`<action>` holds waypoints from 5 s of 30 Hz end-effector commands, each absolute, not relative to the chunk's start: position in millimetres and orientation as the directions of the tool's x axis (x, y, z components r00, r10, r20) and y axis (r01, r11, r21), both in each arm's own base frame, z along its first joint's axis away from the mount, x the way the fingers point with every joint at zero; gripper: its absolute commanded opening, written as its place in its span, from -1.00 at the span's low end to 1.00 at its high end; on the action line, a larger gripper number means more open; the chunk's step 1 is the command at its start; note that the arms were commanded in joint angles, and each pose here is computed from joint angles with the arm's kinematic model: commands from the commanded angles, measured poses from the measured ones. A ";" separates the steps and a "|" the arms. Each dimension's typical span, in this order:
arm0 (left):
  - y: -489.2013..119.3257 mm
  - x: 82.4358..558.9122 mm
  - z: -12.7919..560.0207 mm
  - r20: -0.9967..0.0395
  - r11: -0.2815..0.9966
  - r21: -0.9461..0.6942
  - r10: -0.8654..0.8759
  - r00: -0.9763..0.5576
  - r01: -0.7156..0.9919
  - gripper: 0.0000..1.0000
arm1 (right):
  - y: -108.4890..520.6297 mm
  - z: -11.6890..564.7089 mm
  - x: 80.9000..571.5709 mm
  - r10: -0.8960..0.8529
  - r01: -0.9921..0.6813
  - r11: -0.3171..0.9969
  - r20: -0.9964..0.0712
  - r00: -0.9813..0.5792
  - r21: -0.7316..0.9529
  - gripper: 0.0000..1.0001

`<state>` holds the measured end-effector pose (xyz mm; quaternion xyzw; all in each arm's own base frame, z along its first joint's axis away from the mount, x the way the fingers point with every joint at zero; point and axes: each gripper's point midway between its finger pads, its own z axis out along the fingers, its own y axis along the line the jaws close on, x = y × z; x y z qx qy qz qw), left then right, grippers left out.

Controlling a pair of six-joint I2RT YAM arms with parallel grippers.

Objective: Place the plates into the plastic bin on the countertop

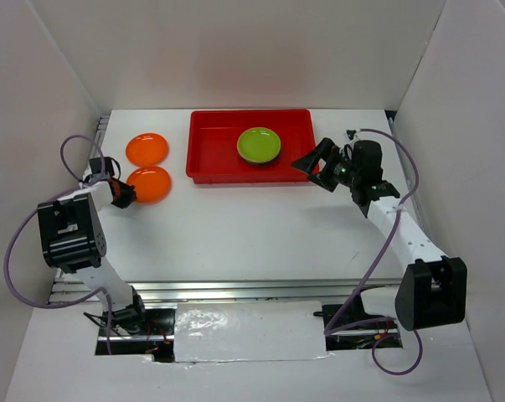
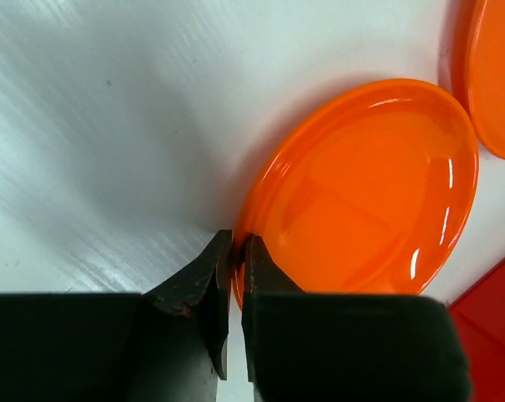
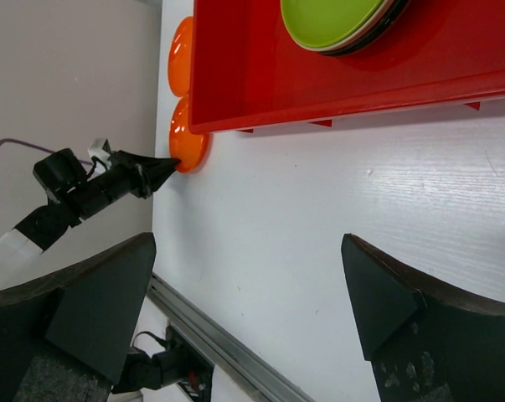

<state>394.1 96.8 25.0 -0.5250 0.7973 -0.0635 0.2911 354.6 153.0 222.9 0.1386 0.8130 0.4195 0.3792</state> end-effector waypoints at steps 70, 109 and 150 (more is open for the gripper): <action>99.1 552.7 109.0 -0.504 0.551 -0.612 -0.824 -0.258 -0.567 0.87 | 151.3 240.9 364.0 0.563 -0.158 0.594 -0.548 -0.619 0.789 1.00; 83.1 493.2 218.1 -0.729 0.606 -0.568 -0.685 -0.003 -0.556 -1.00 | 142.7 243.5 379.7 0.597 -0.129 0.604 -0.554 -0.581 0.787 1.00; -272.0 586.3 157.3 -0.479 0.657 -0.746 -0.421 -0.770 0.105 -1.00 | 90.9 245.1 361.2 0.667 -0.022 0.632 -0.559 -0.493 0.774 1.00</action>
